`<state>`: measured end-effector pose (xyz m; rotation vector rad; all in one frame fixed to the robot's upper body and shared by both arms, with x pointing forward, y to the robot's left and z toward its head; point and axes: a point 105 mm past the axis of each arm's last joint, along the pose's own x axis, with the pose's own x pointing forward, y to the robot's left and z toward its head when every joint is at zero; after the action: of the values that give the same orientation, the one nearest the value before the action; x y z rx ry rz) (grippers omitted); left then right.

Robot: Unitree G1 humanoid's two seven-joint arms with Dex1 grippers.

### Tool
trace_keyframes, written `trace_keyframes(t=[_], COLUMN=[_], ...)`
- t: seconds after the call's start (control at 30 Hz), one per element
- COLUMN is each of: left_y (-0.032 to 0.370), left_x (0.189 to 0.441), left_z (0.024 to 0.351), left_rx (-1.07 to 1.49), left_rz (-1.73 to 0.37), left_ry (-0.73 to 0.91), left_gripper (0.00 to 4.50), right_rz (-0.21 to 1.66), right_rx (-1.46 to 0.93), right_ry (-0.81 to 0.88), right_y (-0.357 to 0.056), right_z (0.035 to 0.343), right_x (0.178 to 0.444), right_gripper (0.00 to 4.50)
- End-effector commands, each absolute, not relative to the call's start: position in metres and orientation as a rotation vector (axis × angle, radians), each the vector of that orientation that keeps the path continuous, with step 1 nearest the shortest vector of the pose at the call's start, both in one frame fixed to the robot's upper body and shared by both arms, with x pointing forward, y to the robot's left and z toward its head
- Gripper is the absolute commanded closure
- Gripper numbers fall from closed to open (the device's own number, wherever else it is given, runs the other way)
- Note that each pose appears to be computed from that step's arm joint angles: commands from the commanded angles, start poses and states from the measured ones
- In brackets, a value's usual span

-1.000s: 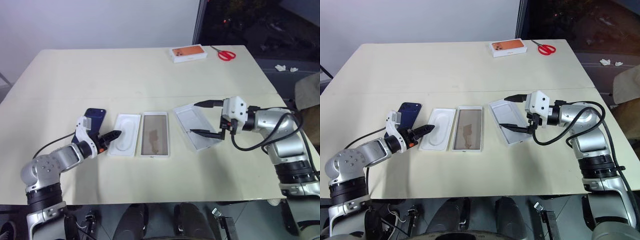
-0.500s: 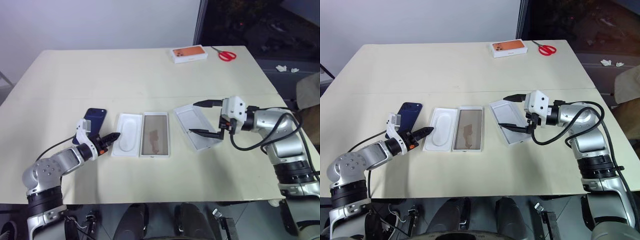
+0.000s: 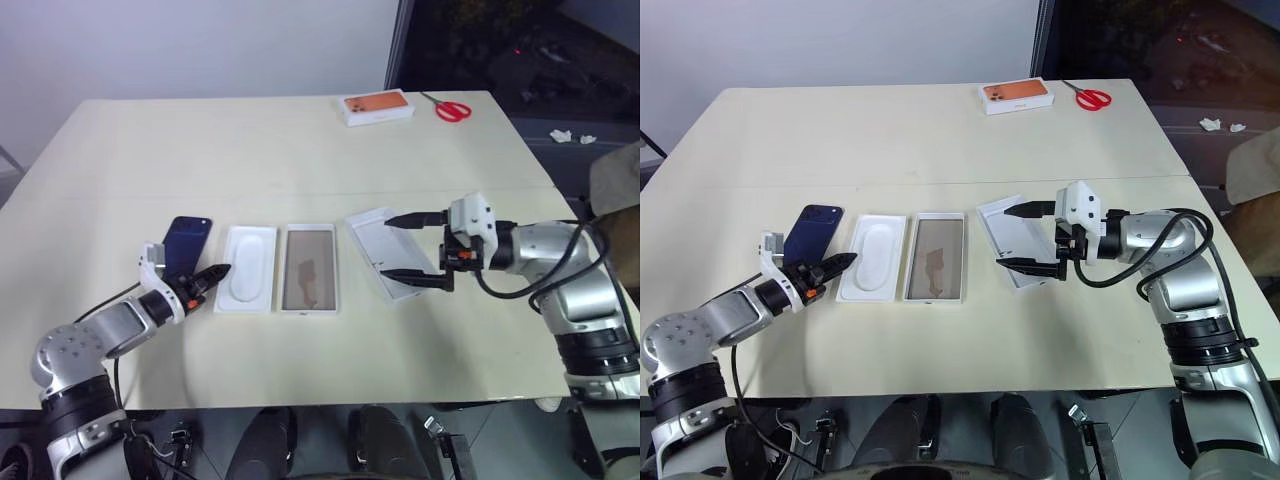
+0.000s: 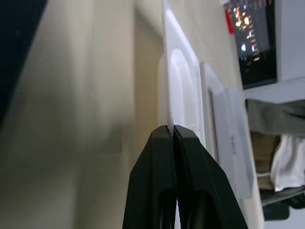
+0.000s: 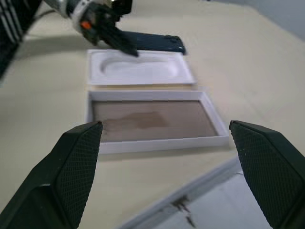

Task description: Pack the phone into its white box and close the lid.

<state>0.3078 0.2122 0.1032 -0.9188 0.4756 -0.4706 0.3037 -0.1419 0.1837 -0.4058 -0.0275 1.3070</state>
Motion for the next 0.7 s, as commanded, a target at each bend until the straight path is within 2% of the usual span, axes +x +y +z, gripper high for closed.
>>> trace_keyframes(t=[0.03, 0.1, 0.23, 0.43, 0.67, 0.7], left_y=[0.197, 0.181, 0.154, 0.139, 0.124, 0.123], left_x=[0.312, 0.312, 0.314, 0.320, 0.309, 0.308], left_z=[0.138, 0.150, 0.154, 0.134, 0.125, 0.126], left_rx=[-0.924, -0.906, -0.936, -0.886, -0.876, -0.878], left_rz=[-0.570, -0.626, -0.663, -0.584, -0.630, -0.640], left_ry=[0.385, 0.365, 0.354, 0.418, 0.463, 0.464], left_gripper=[4.41, 4.41, 4.41, 4.41, 4.41, 3.82], right_rz=[1.303, 1.296, 1.292, 1.264, 1.246, 1.246], right_rx=[-0.416, -0.416, -0.432, -0.447, -0.457, -0.457], right_ry=[-0.092, -0.097, -0.103, -0.118, -0.123, -0.125], right_y=[-0.139, -0.137, -0.134, -0.136, -0.138, -0.137], right_z=[0.199, 0.198, 0.195, 0.197, 0.196, 0.196], right_x=[0.302, 0.303, 0.305, 0.307, 0.307, 0.307], right_gripper=[0.00, 0.00, 0.00, 0.00, 0.00, 0.00])
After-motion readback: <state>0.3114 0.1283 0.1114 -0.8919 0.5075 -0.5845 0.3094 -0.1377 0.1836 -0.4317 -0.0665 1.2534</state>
